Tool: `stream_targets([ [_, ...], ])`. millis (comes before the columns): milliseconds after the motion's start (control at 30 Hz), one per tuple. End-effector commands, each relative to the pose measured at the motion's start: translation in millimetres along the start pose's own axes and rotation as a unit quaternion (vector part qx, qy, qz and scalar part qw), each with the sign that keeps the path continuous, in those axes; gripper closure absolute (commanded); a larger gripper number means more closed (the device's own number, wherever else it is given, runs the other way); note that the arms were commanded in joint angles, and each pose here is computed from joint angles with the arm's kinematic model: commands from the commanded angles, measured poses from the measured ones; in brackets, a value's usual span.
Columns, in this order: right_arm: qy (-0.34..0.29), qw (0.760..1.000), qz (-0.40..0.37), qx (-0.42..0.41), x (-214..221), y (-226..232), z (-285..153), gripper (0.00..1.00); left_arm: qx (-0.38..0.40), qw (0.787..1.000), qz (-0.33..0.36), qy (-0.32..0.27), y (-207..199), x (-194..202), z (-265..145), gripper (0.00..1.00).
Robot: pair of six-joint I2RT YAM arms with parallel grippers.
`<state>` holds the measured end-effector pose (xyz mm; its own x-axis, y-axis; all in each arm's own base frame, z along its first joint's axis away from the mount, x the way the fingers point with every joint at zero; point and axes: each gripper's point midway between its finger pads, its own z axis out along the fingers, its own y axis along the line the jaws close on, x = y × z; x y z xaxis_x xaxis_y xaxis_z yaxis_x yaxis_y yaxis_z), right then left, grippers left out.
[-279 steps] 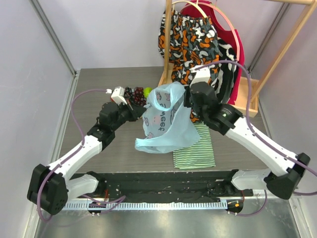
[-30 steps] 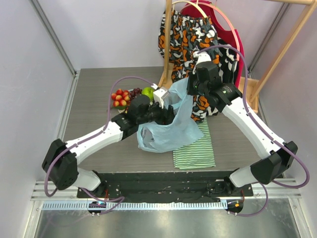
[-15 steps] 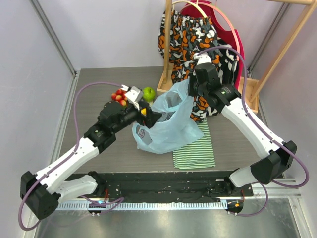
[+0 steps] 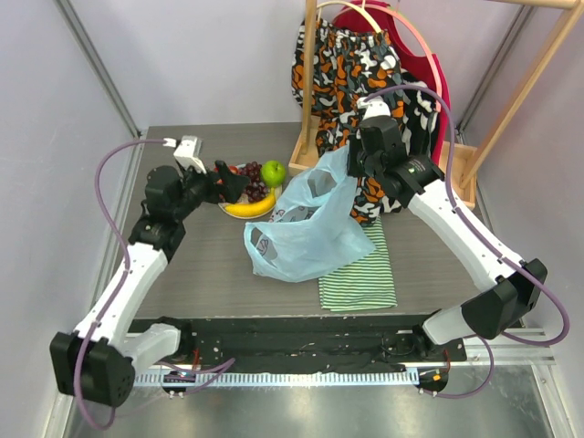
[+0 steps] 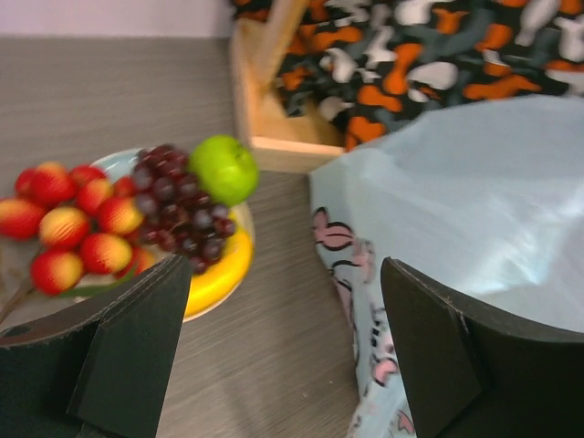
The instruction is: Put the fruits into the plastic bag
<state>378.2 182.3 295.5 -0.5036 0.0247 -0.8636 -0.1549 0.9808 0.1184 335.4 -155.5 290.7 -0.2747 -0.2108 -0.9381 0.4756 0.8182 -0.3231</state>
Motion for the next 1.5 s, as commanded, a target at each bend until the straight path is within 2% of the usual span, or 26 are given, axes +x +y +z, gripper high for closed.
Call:
stream_targets([
  [0, -0.041, 0.999, 0.006, 0.004, -23, -5, -14, 0.99, -0.040, 0.996, -0.075, 0.023, 31, -10, 5, 0.10],
  [133, -0.044, 0.999, 0.006, 0.006, -24, -6, -16, 0.99, -0.103, 0.989, -0.094, 0.050, 69, -9, 23, 0.13],
  [167, -0.043, 0.999, 0.006, 0.005, -24, -6, -16, 0.99, -0.118, 0.989, -0.077, 0.041, 75, -23, 27, 0.15],
  [267, -0.044, 0.999, 0.004, 0.002, -25, -5, -16, 0.99, -0.168, 0.981, -0.064, 0.076, 104, -13, 43, 0.21],
  [333, -0.043, 0.999, 0.003, 0.004, -24, -6, -15, 0.99, -0.182, 0.978, -0.052, 0.086, 113, -21, 53, 0.26],
  [467, -0.040, 0.999, 0.002, 0.003, -23, -4, -12, 0.99, -0.209, 0.968, -0.048, 0.131, 141, 4, 78, 0.35],
  [800, -0.032, 0.999, 0.008, -0.004, -21, 2, -4, 0.99, -0.129, 0.973, -0.078, 0.174, 140, 39, 129, 0.46],
  [1167, -0.018, 1.000, 0.008, 0.001, -17, 2, 2, 0.99, -0.127, 0.969, -0.074, 0.199, 136, 64, 152, 0.57],
  [1467, -0.016, 1.000, 0.008, 0.000, -17, 3, 3, 0.99, -0.151, 0.960, -0.030, 0.233, 127, 85, 154, 0.61],
])
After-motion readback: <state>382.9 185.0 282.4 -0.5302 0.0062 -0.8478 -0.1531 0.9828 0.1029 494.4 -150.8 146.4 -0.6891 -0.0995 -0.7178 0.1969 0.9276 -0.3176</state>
